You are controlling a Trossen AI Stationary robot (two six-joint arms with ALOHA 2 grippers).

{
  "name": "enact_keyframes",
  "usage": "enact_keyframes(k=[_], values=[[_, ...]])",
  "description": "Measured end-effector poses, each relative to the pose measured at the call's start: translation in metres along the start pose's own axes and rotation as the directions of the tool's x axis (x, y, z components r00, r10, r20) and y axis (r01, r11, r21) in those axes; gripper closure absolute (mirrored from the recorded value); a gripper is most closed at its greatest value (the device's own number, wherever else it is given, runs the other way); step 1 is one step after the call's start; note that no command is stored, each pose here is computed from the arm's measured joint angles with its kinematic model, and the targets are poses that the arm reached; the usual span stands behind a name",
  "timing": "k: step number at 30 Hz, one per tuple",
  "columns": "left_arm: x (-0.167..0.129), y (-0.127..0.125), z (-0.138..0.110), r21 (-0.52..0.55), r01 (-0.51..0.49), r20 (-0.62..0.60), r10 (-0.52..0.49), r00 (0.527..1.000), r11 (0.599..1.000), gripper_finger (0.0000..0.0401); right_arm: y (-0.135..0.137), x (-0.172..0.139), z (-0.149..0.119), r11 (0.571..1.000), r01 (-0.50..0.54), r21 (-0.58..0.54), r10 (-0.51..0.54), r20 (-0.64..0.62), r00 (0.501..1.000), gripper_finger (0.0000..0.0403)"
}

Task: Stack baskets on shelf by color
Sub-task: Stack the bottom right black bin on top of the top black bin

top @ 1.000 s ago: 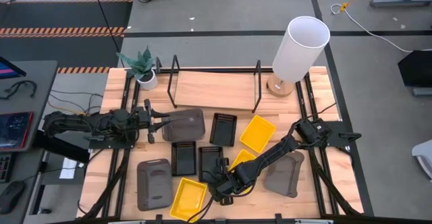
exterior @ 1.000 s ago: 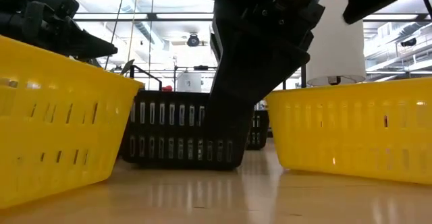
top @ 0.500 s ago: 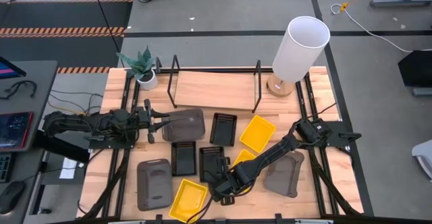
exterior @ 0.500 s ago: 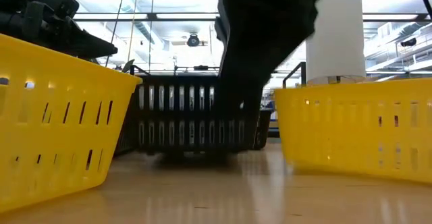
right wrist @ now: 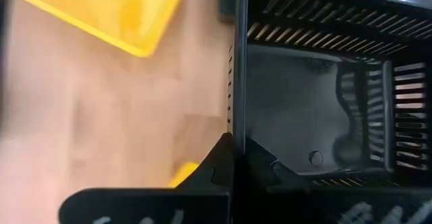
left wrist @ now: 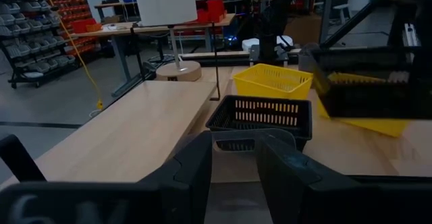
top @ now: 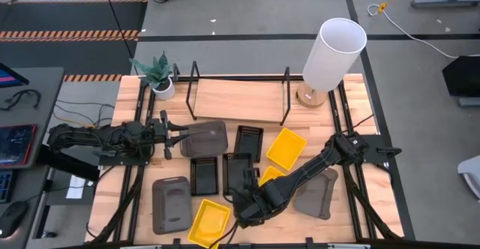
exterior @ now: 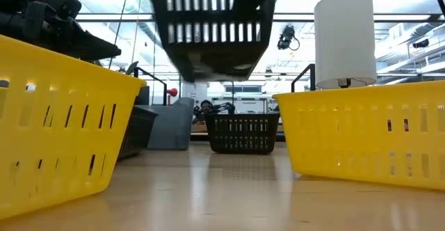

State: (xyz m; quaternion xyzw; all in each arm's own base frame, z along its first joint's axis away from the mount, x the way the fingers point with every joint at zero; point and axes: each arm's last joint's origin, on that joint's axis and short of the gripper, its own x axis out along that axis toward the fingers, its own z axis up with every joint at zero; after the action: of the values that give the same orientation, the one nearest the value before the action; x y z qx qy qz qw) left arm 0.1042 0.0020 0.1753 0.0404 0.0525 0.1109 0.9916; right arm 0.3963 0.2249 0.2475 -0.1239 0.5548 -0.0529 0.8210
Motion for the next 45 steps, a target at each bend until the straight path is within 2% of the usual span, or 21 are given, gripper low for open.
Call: enact_keyframes(k=[7,17,23,33,45], values=[[0.000,0.000,0.000,0.000,0.000,0.000,0.000,1.000,1.000,0.0280,-0.025,0.013,-0.005,0.986,0.165,-0.002,-0.165,-0.080,0.983,0.0397],[0.000,0.000,0.000,0.000,0.000,0.000,0.000,1.000,1.000,0.0280,-0.062,0.049,-0.014,0.937,0.348,0.015,-0.340,-0.179,0.923,0.0398],[0.000,0.000,0.000,0.000,0.000,0.000,0.000,1.000,1.000,0.0280,-0.070,0.070,-0.022,0.944,0.329,0.040,-0.312,-0.227,0.923,0.0394],[0.000,0.000,0.000,0.000,0.000,0.000,0.000,1.000,1.000,0.0280,-0.062,0.071,-0.021,0.963,0.266,0.045,-0.251,-0.216,0.944,0.0388],[0.000,0.000,0.000,0.000,0.000,0.000,0.000,1.000,1.000,0.0280,-0.062,0.071,-0.022,0.968,0.247,0.036,-0.233,-0.228,0.945,0.0310]])
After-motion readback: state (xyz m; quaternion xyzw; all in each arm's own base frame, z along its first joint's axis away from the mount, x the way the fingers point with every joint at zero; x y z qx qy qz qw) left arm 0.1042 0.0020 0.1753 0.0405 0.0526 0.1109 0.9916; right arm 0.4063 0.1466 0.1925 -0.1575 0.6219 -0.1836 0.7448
